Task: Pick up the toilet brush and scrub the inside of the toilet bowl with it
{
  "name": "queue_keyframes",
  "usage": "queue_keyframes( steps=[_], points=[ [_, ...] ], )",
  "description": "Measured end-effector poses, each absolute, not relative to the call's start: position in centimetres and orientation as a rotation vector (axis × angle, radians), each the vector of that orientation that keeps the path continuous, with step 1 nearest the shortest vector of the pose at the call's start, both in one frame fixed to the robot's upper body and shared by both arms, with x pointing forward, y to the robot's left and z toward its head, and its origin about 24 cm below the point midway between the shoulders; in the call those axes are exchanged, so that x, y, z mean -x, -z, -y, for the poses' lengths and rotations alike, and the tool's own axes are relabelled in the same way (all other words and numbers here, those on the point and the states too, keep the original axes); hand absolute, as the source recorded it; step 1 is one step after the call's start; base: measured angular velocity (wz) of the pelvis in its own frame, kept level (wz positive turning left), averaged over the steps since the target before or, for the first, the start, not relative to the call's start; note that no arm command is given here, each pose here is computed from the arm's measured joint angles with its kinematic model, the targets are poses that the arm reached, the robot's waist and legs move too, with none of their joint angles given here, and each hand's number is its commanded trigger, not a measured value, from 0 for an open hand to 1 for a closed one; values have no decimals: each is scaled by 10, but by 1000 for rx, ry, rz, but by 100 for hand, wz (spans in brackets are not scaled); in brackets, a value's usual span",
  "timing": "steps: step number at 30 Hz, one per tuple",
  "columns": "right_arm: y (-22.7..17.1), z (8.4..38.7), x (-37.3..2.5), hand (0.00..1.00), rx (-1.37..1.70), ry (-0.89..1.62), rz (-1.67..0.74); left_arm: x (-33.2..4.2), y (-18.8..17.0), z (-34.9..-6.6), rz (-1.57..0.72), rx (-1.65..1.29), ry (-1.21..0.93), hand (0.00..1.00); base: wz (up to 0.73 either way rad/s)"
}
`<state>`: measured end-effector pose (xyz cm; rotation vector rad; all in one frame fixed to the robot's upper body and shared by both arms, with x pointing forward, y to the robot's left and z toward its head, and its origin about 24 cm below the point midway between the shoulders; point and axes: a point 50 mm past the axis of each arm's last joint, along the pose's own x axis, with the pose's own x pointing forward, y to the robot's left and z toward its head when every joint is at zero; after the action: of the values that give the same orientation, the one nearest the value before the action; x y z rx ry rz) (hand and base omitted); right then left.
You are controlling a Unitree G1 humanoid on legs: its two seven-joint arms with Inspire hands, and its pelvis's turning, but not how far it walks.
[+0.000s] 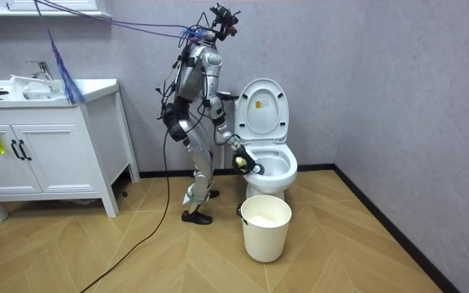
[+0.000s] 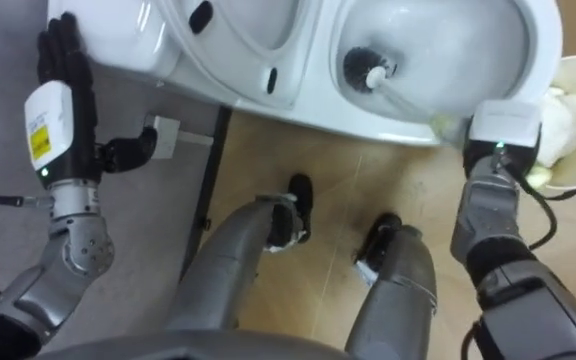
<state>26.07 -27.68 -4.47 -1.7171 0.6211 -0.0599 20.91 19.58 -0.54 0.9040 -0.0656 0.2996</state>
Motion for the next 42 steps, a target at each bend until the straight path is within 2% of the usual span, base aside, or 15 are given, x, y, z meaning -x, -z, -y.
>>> queue_keyframes(
  steps=[6, 12, 16, 25, 27, 34, 38, 42],
  points=[
    [34, 311, -264, 100, 1665, 104, -699, -223, -4, -186, 113, -885, -253, 0, -1],
    [45, 323, -251, 100, 1318, 170, -808, -227, -9, -185, 155, -928, -216, 0, 9],
    [39, 331, -256, 100, 1008, 310, -831, -229, -6, -190, 116, -950, -174, 0, 4],
    [79, 338, -198, 100, 791, 307, -1021, -215, 28, -205, -82, -972, -105, 0, -6],
    [89, 338, -180, 100, 751, 315, -1051, -205, 38, -211, -138, -975, -109, 0, -14],
    [115, 334, -116, 100, 502, 463, -1134, -122, 84, -243, -499, -967, -119, 0, -7],
    [125, 327, -84, 100, 478, 457, -1185, -63, 109, -260, -777, -960, -134, 0, -7],
    [128, 323, -66, 100, 534, 412, -1207, -29, 115, -268, -929, -904, -211, 0, 3]
  ],
)
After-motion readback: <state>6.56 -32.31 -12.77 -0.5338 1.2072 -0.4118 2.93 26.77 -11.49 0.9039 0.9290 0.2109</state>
